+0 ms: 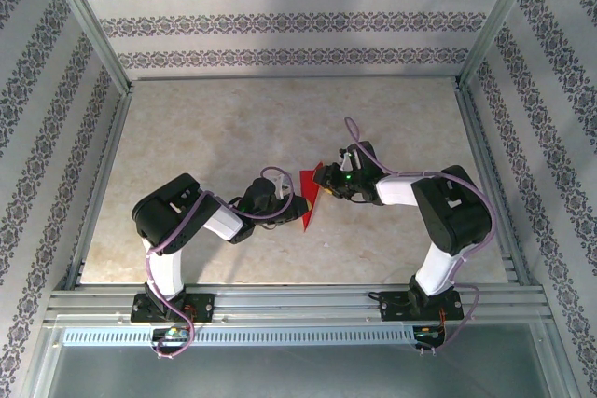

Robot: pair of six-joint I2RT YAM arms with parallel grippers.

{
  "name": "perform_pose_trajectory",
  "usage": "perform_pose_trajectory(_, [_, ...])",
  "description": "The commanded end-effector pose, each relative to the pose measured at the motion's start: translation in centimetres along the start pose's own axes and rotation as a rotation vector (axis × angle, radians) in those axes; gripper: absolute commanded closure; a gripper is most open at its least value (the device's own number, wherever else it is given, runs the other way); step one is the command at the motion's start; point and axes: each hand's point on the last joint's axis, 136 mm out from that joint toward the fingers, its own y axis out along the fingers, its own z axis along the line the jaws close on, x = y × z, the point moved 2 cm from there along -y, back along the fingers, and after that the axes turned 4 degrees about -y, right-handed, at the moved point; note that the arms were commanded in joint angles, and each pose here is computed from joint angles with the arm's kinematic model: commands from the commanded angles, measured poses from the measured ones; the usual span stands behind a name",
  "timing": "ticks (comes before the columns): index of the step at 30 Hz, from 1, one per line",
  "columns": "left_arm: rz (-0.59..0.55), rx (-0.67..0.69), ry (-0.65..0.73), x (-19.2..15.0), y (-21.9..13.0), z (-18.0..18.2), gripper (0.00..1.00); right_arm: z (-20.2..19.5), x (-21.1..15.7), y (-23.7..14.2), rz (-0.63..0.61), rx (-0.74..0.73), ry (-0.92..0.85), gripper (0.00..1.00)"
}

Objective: Fold a paper plane with a square sheet of paper (fold left side to right side)
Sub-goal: Fold the wing for the fifth time at the center of the table.

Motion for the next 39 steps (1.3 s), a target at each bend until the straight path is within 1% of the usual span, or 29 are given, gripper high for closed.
perform_pose_trajectory(1, [-0.032, -0.026, -0.013, 0.7, -0.1, 0.0, 1.00, 0.2, 0.4, 0.7, -0.016, -0.010, 0.004, 0.63])
perform_pose_trajectory(10, [-0.035, -0.025, -0.017, 0.7, -0.1, 0.1, 1.00, 0.1, 0.1, 1.5, -0.002, -0.023, 0.005, 0.63])
perform_pose_trajectory(19, [-0.034, -0.028, -0.024, 0.6, 0.0, 0.2, 0.99, -0.6, -0.5, 2.4, 0.022, -0.075, 0.013, 0.63])
perform_pose_trajectory(24, [-0.037, -0.031, -0.024, 0.6, -0.1, 0.2, 0.94, -1.3, -1.0, 2.6, 0.049, -0.157, -0.002, 0.64])
perform_pose_trajectory(28, [-0.039, -0.030, -0.024, 0.6, -0.1, 0.2, 0.87, -1.7, -1.3, 2.8, 0.072, -0.217, -0.025, 0.65])
perform_pose_trajectory(33, [-0.047, -0.019, -0.016, 0.7, -0.4, 0.3, 0.80, -1.9, -1.5, 3.1, 0.081, -0.234, -0.027, 0.65])
perform_pose_trajectory(39, [-0.059, 0.004, 0.003, 0.8, -1.0, 0.1, 0.74, -1.7, -1.4, 3.1, 0.081, -0.227, -0.031, 0.65])
